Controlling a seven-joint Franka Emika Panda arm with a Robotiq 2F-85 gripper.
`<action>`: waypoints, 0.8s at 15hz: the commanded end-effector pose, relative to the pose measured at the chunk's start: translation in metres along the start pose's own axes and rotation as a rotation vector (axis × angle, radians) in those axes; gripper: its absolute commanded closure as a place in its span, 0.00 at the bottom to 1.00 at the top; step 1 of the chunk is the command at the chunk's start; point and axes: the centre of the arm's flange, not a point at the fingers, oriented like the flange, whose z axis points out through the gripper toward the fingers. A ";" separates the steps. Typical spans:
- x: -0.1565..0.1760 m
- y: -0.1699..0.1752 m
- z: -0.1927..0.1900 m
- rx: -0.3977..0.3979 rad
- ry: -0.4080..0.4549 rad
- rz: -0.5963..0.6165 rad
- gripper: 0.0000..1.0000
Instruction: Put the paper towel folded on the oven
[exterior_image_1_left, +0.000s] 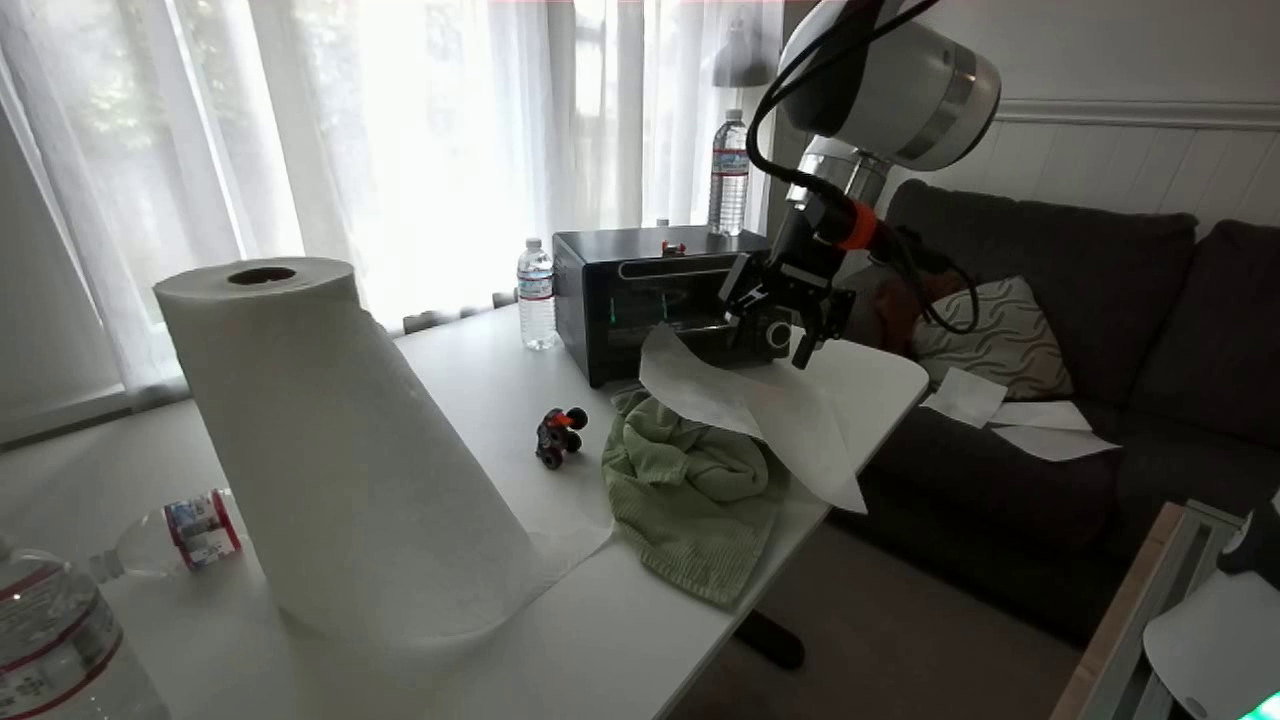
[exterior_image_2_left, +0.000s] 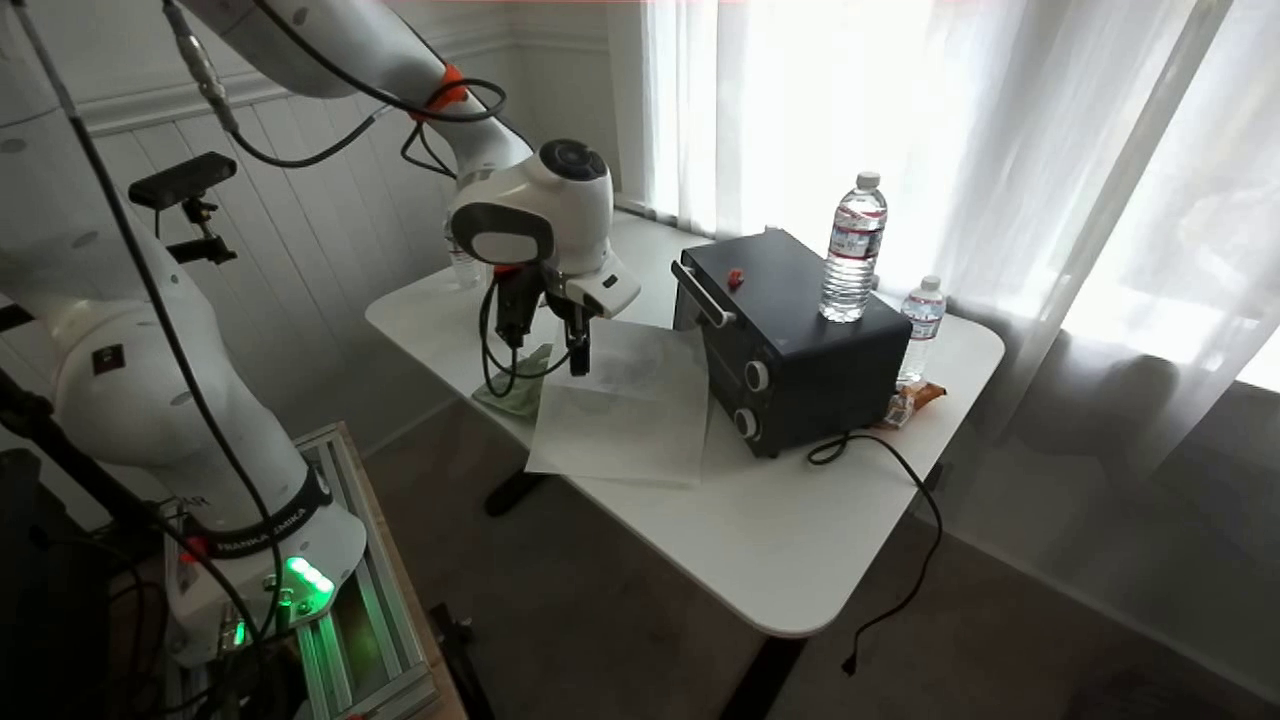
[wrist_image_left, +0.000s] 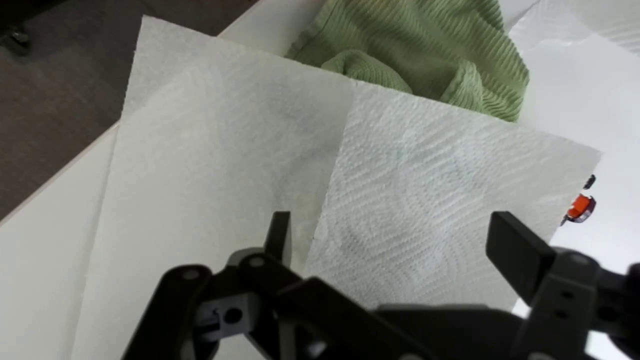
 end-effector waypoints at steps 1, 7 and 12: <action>0.002 0.001 0.002 0.002 0.001 -0.009 0.00; 0.004 0.001 0.003 0.004 0.004 -0.017 0.00; 0.026 0.010 0.033 -0.014 -0.039 0.028 0.00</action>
